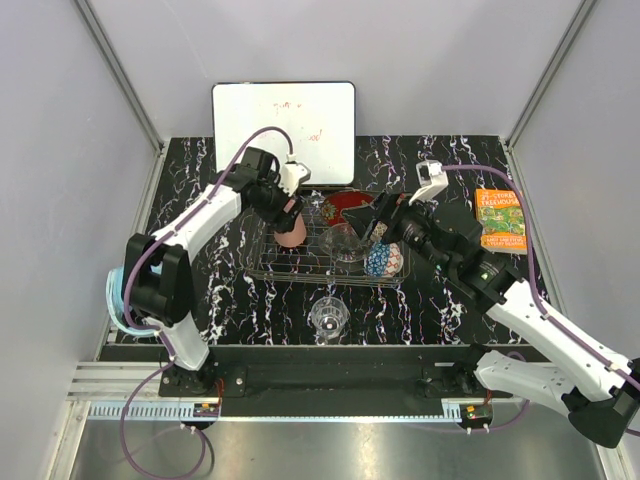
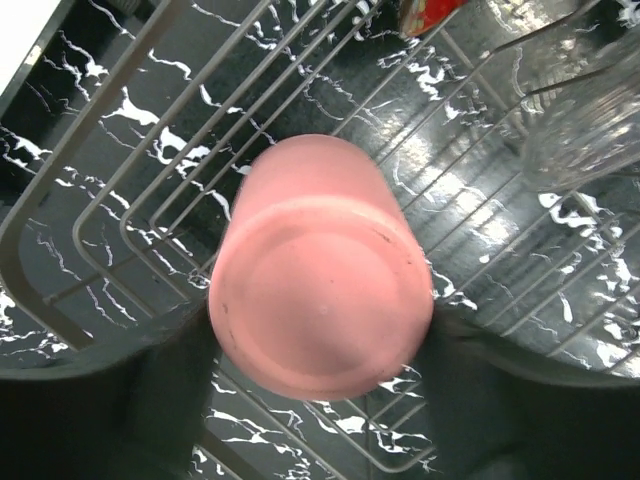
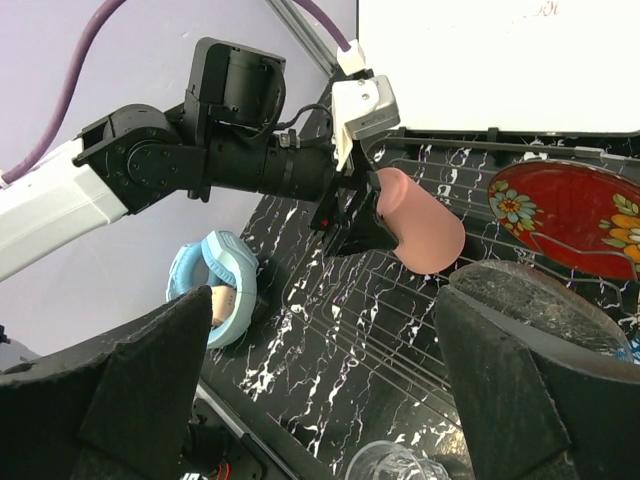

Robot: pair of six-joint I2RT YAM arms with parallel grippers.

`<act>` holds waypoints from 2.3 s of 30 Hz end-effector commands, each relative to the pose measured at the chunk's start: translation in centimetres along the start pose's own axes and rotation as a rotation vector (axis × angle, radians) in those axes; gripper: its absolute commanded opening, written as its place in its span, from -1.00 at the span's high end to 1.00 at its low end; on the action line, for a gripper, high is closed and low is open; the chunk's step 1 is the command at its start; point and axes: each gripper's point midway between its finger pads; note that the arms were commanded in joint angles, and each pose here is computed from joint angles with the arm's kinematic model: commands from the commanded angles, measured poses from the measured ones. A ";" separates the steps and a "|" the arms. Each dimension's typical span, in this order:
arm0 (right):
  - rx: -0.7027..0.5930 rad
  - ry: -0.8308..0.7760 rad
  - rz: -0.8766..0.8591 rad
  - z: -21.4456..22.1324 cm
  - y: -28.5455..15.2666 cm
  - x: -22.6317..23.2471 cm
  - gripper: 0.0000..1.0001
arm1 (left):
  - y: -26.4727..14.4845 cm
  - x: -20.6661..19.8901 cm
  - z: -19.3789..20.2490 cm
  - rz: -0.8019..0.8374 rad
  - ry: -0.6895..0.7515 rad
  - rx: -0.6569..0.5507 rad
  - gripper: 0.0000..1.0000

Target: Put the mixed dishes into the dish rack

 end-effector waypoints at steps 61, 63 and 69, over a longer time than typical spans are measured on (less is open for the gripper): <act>0.156 -0.046 0.067 5.8 -8.4 -2.0 -0.69 | -2.3 -24.3 1.6 0.368 0.209 0.026 -0.98; 0.161 -0.045 0.068 6.0 -8.5 -2.2 -0.68 | -2.1 -24.7 1.6 0.394 0.200 0.028 -0.89; 0.152 -0.043 0.060 5.8 -8.9 -2.3 -0.65 | -1.7 -25.3 2.4 0.429 0.186 0.055 0.15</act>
Point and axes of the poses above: each gripper's point midway between its finger pads, its own y axis out along the fingers, its own x axis along the line the jaws close on, z = x × y, and after that the axes turned 13 degrees about y, right-handed
